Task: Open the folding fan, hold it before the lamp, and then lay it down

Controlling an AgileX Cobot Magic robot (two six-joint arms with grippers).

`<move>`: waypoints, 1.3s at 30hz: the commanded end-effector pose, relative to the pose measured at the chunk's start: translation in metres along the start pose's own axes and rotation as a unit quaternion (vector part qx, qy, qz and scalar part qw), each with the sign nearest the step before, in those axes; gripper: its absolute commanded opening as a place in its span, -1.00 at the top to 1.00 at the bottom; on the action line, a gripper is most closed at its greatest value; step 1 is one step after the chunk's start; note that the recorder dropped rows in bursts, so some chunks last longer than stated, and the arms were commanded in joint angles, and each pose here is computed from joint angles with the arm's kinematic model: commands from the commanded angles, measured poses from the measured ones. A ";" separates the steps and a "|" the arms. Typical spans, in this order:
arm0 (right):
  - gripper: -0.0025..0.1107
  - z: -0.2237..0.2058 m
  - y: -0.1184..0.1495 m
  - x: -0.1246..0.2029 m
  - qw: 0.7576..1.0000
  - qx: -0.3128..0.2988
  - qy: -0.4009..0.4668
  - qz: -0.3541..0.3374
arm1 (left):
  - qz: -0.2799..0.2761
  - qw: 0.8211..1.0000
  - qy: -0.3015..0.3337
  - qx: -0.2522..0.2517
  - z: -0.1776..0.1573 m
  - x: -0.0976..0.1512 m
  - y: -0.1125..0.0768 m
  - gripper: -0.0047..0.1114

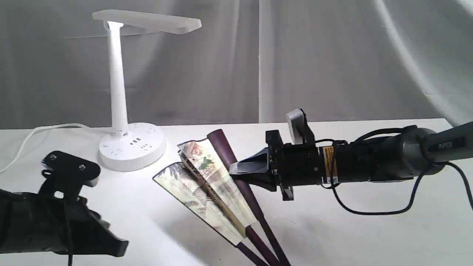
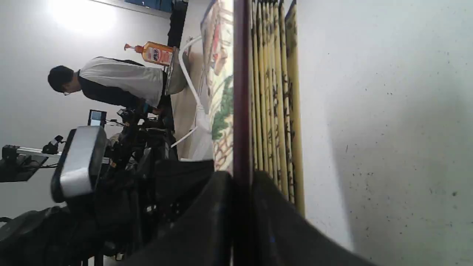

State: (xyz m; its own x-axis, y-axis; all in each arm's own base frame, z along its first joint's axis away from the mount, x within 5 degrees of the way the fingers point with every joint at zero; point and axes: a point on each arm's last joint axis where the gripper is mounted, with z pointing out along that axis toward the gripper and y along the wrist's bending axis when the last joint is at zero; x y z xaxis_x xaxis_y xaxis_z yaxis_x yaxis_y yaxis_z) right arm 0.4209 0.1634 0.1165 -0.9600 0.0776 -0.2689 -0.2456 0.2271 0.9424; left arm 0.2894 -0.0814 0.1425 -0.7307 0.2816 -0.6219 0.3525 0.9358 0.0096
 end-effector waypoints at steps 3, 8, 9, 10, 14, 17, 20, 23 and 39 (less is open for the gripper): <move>0.96 -0.004 0.006 -0.003 1.000 -0.012 -0.010 -0.005 | -0.137 0.983 -0.007 0.126 -0.005 -0.005 -0.023 0.92; 0.96 -0.004 0.006 -0.003 1.000 -0.013 -0.011 -0.004 | -0.091 0.951 0.137 0.262 -0.021 -0.003 -0.047 0.92; 0.96 -0.004 0.006 -0.003 1.000 -0.013 -0.011 -0.004 | -0.095 0.947 0.164 0.259 -0.023 -0.005 -0.046 0.92; 0.96 -0.004 0.006 -0.003 1.000 -0.013 -0.012 -0.004 | -0.101 0.943 0.214 0.236 -0.026 -0.003 -0.043 0.92; 0.96 -0.004 0.007 -0.003 1.000 -0.015 -0.014 -0.003 | -0.108 0.956 0.271 0.019 -0.024 0.001 -0.006 0.92; 0.96 -0.004 0.006 -0.003 1.000 -0.014 -0.013 -0.004 | -0.099 0.966 0.219 -0.099 -0.020 -0.002 0.016 0.92; 0.96 -0.003 0.007 -0.003 1.000 -0.014 -0.012 -0.004 | -0.085 0.980 0.135 -0.122 -0.013 -0.005 0.021 0.92; 0.96 -0.003 0.007 -0.003 1.000 -0.014 -0.012 -0.005 | -0.072 0.993 0.050 -0.076 -0.005 -0.004 0.013 0.92; 0.96 -0.003 0.007 -0.002 1.000 -0.013 -0.010 -0.017 | -0.102 0.924 -0.317 -0.186 -0.021 -0.006 0.028 0.92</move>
State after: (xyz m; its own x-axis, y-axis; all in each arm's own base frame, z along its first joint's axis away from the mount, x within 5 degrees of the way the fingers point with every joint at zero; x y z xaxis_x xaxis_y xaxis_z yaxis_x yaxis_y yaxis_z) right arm 0.4215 0.1634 0.1170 -0.9549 0.0814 -0.2856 -0.2617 0.2243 0.9387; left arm 0.2949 -0.0616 0.1611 -0.3094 0.0086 -0.9509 0.0524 0.9986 -0.0080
